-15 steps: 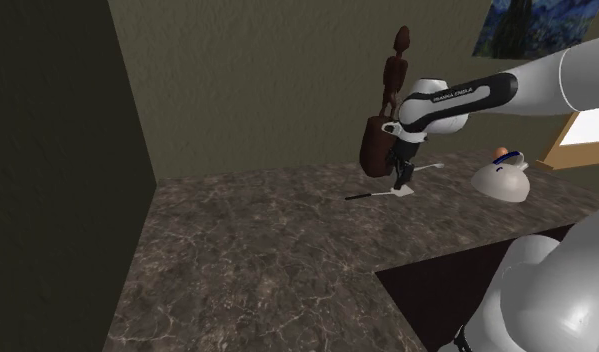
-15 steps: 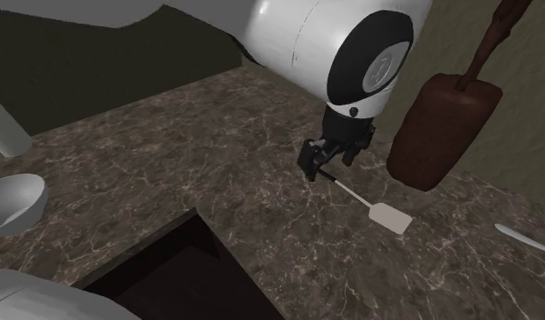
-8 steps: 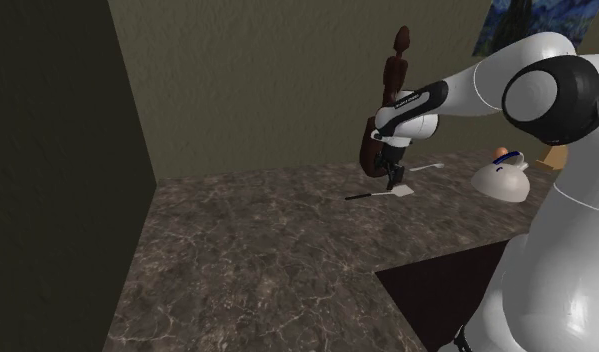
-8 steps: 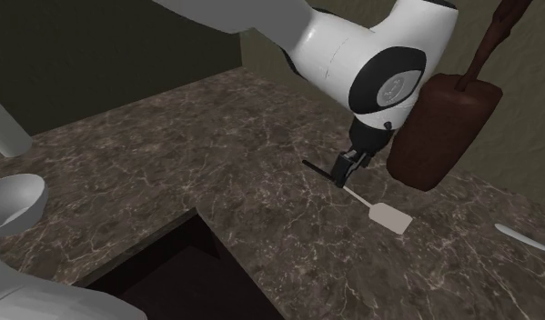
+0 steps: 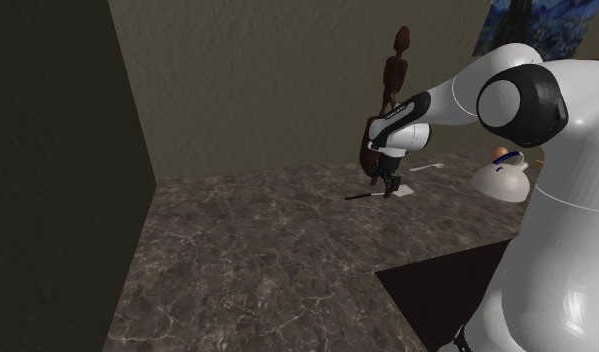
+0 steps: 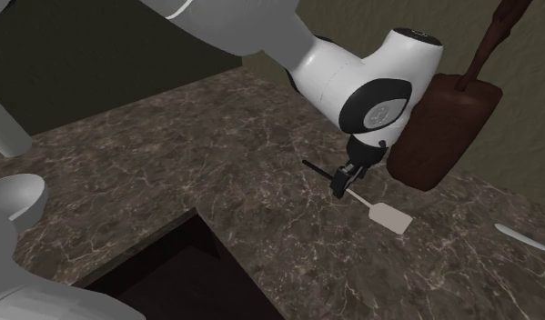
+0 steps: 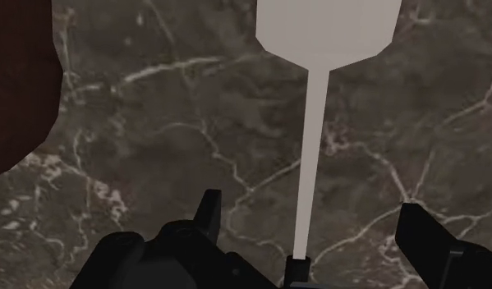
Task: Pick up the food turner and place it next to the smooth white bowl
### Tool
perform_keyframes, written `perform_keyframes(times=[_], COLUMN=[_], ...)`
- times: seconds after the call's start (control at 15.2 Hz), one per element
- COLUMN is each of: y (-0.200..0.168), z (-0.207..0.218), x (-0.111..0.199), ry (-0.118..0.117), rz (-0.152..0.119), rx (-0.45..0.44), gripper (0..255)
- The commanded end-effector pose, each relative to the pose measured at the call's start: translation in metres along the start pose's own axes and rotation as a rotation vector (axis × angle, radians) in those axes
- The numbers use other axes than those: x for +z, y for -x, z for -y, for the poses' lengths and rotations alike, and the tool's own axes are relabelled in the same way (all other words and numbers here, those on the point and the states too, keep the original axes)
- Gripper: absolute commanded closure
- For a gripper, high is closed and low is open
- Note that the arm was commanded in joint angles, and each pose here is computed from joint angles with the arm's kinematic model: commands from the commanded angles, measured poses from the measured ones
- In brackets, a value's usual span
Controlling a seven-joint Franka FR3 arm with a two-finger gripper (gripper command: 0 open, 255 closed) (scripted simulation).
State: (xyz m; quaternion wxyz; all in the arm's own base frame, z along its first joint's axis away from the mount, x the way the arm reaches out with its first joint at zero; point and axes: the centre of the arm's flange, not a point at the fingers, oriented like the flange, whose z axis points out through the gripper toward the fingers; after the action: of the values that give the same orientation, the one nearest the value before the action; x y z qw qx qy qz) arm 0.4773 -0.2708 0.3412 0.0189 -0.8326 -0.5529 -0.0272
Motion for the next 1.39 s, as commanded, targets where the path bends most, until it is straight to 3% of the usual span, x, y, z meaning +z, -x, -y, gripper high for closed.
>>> perform_keyframes(times=[0.0,0.4,0.46,1.06,1.32], y=[0.000,0.000,0.000,0.000,-0.002], z=[0.000,0.000,0.000,0.000,0.000], x=[0.003,0.003,0.003,0.003,-0.018], ry=[0.001,0.001,0.001,0.001,0.001], rz=[0.000,0.000,0.000,0.000,0.000], rx=[0.000,0.000,0.000,0.000,0.000], gripper=[0,0,255,255,255])
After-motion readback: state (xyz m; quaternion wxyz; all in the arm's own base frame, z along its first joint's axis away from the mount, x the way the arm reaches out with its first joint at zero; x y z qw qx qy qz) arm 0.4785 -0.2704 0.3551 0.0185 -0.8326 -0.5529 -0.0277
